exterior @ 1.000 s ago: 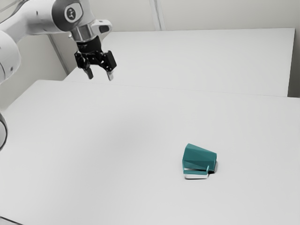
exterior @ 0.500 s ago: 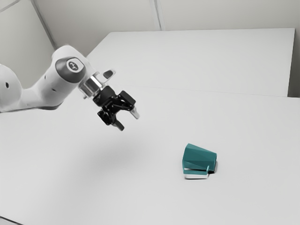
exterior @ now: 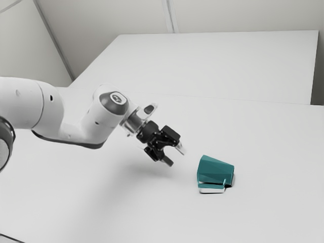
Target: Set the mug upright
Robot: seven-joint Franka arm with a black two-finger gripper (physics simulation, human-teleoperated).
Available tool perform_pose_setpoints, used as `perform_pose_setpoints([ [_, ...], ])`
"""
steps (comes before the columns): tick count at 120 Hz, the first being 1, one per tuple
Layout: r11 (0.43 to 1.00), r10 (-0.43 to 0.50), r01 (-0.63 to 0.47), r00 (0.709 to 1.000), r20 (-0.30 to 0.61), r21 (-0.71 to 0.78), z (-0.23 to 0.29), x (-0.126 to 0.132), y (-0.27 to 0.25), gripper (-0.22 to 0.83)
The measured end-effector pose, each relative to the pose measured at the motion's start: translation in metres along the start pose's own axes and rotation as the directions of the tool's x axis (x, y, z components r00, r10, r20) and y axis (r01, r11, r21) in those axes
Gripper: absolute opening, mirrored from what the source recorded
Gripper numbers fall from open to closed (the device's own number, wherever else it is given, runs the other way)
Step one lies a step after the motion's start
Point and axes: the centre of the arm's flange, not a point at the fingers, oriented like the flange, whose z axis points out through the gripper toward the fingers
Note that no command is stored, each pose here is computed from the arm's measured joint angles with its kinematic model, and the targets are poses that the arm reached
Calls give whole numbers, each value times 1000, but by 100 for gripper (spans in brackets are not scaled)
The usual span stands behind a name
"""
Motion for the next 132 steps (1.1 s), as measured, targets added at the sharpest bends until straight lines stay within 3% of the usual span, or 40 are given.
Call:
perform_pose_setpoints([
  [49,986,168,-169,985,-23,-12,49,29,15,62],
  [132,965,202,-214,975,-94,-149,79,31,10,62],
])
